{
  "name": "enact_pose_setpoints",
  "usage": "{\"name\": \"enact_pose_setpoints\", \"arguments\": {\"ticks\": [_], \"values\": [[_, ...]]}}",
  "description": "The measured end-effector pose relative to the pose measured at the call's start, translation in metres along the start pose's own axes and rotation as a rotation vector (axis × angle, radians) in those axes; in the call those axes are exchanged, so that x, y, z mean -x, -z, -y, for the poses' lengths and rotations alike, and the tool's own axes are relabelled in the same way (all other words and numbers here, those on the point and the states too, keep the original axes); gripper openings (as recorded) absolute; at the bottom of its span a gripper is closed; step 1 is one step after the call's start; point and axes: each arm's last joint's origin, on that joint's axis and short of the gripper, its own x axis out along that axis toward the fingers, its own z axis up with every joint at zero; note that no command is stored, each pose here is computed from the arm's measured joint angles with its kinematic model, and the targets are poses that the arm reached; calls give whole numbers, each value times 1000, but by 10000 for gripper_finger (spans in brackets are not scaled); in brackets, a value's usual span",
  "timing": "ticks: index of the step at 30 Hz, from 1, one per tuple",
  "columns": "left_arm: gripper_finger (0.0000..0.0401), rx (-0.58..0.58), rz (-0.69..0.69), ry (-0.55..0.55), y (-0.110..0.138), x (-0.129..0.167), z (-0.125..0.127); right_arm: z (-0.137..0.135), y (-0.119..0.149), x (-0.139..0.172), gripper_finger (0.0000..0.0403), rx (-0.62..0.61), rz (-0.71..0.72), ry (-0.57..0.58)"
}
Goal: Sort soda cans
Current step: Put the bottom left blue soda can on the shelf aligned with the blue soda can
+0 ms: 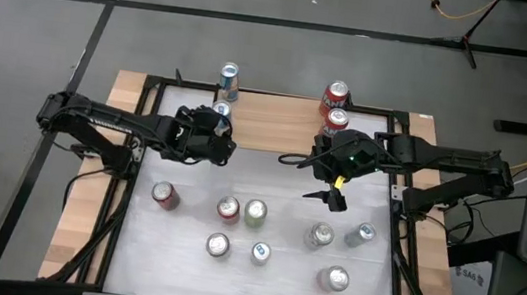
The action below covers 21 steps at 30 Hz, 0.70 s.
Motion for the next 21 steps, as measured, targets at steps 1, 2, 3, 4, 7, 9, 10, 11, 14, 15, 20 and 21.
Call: {"name": "enact_pose_setpoints", "arguments": {"ticks": [1, 2, 3, 4, 7, 9, 10, 11, 14, 15, 20, 21], "values": [[318, -2, 6, 5, -1, -1, 1, 0, 0, 0, 344, 0, 0, 0], [318, -5, 12, 10, -3, -1, 1, 0, 0, 0, 344, 0, 0, 0], [318, -10, 18, 13, -4, -2, 2, 0, 0, 0, 344, 0, 0, 0], [318, -8, 24, 15, -5, -3, 2, 0, 0, 0, 344, 0, 0, 0], [318, 2, 28, 6, -8, -6, 0, 0, 0, 0, 344, 0, 0, 0], [318, 6, 27, -2, -9, -8, -1, 0, 0, 0, 344, 0, 0, 0], [318, 8, 27, -6, -9, -9, -2, 0, 0, 0, 344, 0, 0, 0], [318, 11, 26, -9, -10, -10, -2, 0, 0, 0, 344, 0, 0, 0], [318, 17, 24, -18, -11, -12, -4, 0, 0, 0, 344, 0, 0, 0], [318, 19, 24, -20, -11, -12, -4, 0, 0, 0, 344, 0, 0, 0], [318, 32, 22, -26, -12, -14, -5, 0, 0, 0, 344, 0, 0, 0], [318, 32, 22, -26, -12, -14, -5, 0, 0, 0, 344, 0, 0, 0]]}}
